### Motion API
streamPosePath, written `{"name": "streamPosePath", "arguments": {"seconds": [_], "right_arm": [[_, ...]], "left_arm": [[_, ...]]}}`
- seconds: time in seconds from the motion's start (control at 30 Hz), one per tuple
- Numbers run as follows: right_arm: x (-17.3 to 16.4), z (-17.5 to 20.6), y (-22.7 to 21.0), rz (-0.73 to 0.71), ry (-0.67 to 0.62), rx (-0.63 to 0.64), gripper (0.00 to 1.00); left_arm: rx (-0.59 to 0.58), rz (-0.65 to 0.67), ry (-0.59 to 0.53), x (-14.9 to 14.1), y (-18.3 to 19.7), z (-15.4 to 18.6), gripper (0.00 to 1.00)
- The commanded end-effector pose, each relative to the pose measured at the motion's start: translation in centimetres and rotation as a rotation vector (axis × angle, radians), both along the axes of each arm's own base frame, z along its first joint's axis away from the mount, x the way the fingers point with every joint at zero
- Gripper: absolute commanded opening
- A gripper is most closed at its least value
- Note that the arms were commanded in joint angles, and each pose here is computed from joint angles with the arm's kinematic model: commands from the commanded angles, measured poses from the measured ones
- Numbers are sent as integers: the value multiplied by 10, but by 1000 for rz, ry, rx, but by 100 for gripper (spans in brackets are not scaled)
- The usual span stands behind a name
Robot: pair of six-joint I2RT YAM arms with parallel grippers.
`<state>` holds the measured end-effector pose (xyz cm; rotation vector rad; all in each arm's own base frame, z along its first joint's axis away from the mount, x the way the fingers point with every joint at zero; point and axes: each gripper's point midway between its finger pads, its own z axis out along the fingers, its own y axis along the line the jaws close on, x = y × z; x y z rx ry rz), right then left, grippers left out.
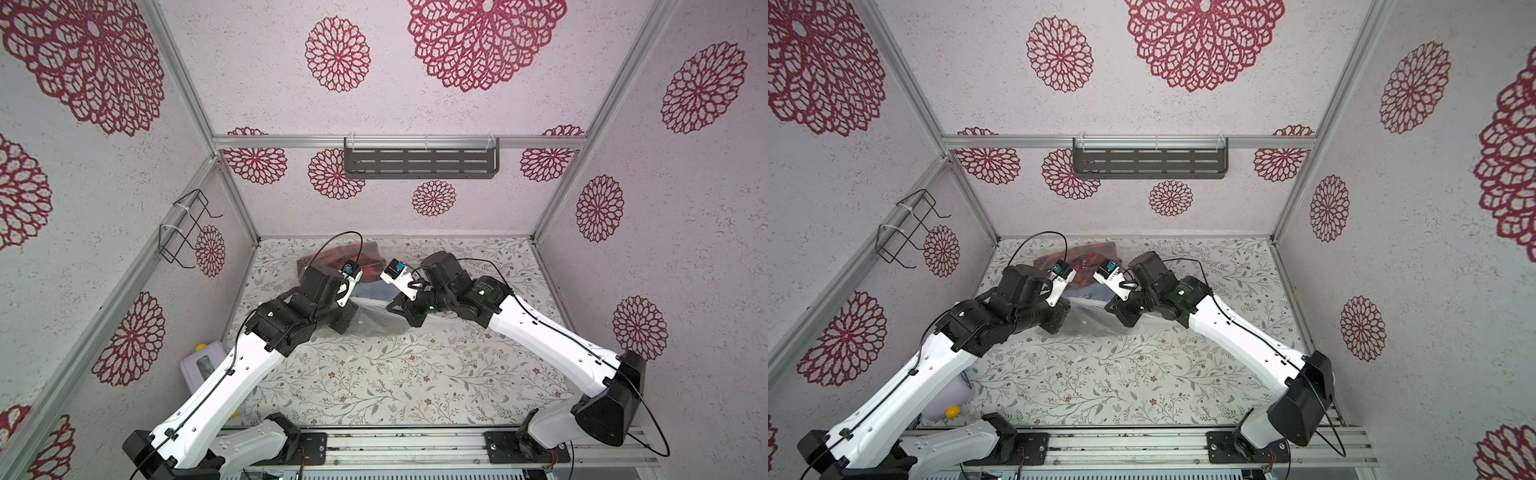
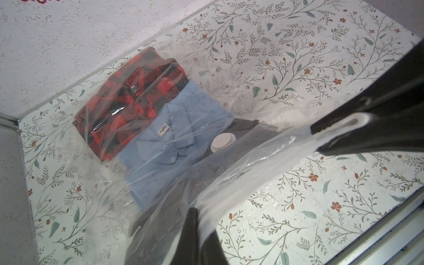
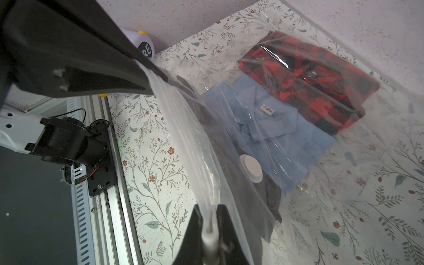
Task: Place the folded shirt into the vacuum bag
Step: Close the vacuum bag at the center of the board.
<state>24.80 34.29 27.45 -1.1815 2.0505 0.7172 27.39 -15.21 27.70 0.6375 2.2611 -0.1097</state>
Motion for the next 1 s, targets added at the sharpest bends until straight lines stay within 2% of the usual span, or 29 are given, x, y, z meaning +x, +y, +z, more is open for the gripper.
{"name": "streamPosePath", "arguments": {"seconds": [0.0,0.6,0.97], "right_arm": [[1,-20,-63,-176,47,-211,0],[1,-28,-87,-247,30,-292,0],[-5,-33,-104,-273,32,-305,0]], "left_arm": [[17,264,-138,16,60,36,0],[-48,413,-138,17,104,38,0],[-75,445,-136,22,111,36,0]]}}
